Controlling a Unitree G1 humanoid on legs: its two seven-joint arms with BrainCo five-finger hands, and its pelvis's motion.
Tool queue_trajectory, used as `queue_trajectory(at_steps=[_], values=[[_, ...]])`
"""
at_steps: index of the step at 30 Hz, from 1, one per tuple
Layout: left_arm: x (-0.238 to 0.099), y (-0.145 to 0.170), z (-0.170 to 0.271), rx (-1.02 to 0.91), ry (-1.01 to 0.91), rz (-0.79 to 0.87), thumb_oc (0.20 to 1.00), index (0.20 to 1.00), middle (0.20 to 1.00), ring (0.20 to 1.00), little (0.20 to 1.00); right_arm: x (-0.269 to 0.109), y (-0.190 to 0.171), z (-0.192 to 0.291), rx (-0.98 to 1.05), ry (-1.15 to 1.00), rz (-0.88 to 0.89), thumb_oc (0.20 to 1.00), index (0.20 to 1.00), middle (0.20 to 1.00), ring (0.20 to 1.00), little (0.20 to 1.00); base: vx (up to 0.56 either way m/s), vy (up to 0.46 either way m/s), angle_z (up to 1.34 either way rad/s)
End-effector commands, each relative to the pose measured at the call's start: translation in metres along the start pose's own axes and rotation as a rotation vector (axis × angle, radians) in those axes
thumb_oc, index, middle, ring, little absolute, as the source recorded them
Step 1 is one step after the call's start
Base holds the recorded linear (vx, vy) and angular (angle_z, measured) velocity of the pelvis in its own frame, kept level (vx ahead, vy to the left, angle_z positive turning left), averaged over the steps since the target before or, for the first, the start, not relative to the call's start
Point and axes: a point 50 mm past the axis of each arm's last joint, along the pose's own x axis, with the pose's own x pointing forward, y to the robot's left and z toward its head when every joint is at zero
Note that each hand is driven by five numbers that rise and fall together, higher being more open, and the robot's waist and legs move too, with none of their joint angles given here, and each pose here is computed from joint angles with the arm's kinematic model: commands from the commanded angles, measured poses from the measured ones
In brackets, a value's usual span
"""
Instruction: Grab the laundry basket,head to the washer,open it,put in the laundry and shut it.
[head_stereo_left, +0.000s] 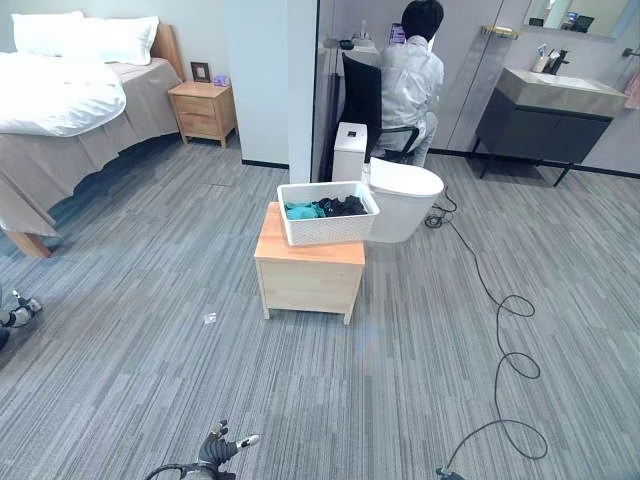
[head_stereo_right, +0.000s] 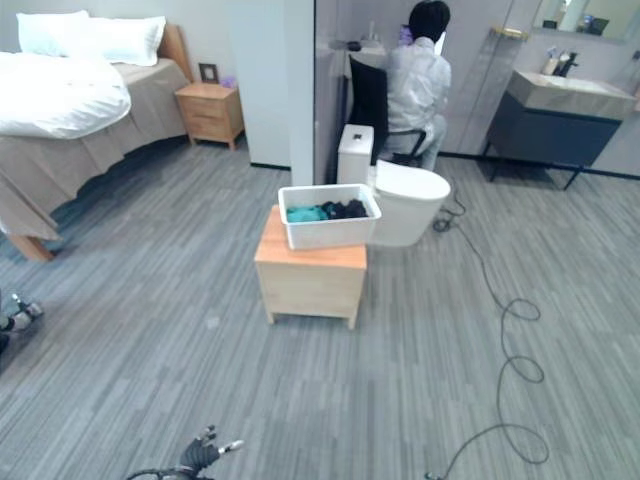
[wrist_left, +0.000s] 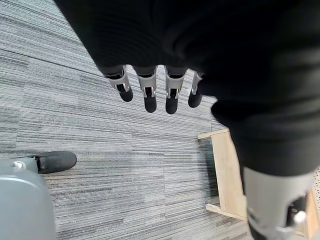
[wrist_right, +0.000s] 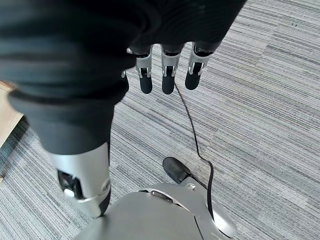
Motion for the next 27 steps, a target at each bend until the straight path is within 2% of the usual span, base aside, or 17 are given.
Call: queue_trajectory(at_steps=[1, 5, 16, 27], values=[[0.008, 0.011, 0.024, 0.053, -0.086, 0.047, 1.0, 1.0, 1.0, 1.0, 1.0, 0.003, -0.006, 0.014, -0.039, -0.028, -0.011, 1.0, 1.0, 1.0, 1.0, 1.0, 0.0, 0.0, 0.0], [0.008, 0.015, 0.023, 0.097, -0.085, 0.071, 1.0, 1.0, 1.0, 1.0, 1.0, 0.002, -0.007, 0.008, -0.03, -0.008, -0.017, 1.0, 1.0, 1.0, 1.0, 1.0, 0.0, 0.0, 0.0], [0.006, 0.017, 0.015, 0.043, -0.055, 0.083, 1.0, 1.0, 1.0, 1.0, 1.0, 0.003, -0.012, 0.01, 0.01, -0.014, -0.038, 1.0, 1.0, 1.0, 1.0, 1.0, 0.0, -0.022, -0.02], [0.008, 0.016, 0.019, -0.009, -0.063, 0.08, 1.0, 1.0, 1.0, 1.0, 1.0, 0.003, -0.022, 0.009, 0.083, -0.019, -0.076, 1.0, 1.0, 1.0, 1.0, 1.0, -0.02, -0.13, -0.01]])
